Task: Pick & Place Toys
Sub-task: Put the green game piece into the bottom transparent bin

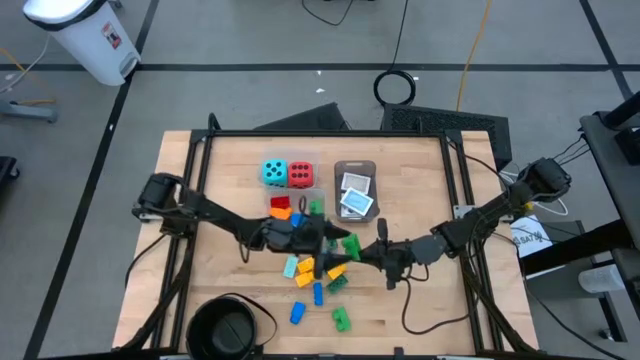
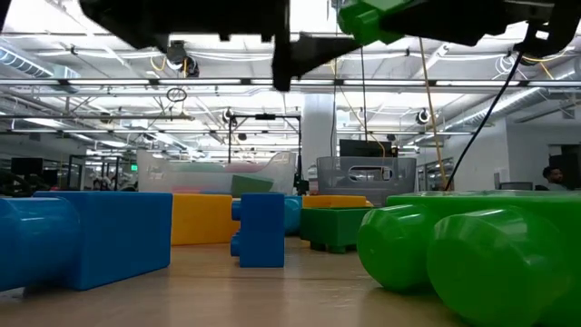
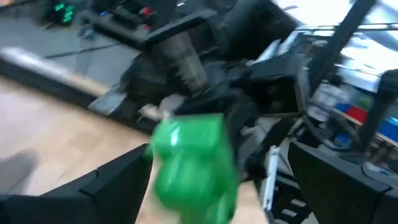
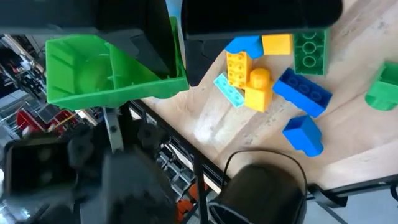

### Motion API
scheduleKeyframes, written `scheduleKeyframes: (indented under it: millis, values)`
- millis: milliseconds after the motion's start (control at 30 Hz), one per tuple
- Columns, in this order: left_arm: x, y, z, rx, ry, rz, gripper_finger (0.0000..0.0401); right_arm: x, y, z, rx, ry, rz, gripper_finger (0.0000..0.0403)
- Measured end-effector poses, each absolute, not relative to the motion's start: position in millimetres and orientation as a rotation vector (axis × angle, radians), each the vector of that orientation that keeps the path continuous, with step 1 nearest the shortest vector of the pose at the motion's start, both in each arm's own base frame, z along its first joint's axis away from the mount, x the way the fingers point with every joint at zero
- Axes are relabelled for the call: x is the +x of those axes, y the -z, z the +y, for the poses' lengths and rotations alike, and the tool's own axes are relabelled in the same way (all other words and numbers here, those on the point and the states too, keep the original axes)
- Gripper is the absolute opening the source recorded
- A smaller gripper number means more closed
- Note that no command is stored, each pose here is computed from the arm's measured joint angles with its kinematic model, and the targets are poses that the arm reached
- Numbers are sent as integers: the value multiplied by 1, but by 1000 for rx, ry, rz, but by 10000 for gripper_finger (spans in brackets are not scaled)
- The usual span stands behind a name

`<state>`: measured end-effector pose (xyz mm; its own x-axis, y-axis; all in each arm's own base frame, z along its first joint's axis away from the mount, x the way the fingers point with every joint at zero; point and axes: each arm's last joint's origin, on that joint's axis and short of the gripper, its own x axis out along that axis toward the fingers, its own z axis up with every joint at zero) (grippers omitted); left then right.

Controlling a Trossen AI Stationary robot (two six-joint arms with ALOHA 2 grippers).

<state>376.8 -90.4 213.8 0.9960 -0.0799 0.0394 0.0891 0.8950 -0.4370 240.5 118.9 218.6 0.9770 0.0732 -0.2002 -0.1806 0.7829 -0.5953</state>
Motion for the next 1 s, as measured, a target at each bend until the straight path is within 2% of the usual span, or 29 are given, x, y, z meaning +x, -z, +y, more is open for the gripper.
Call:
scheduleKeyframes:
  millis: [233, 333, 433, 633, 667, 767, 867, 1000]
  values:
    - [398, -221, -94, -489, 209, 39, 378, 240, -218, 120, -662, -147, 175, 0]
    - [399, -223, -95, -488, 215, 57, 360, 240, -218, 120, -661, -148, 173, 0]
    - [399, -223, -95, -479, 215, 58, 310, 240, -218, 120, -661, -153, 171, 0]
    - [399, -222, -95, -467, 209, 69, 151, 240, -219, 121, -661, -164, 165, 0]
    - [399, -222, -94, -470, 205, 70, 137, 240, -219, 121, -660, -164, 165, 0]
    - [400, -221, -91, -474, 198, 76, 141, 239, -218, 121, -626, -154, 175, 1]
    - [399, -223, -92, -475, 193, 67, 140, 239, -218, 121, -494, -126, 186, 13]
    - [393, -230, -90, -431, 98, 89, 140, 234, -220, 118, -405, 20, 227, 61]
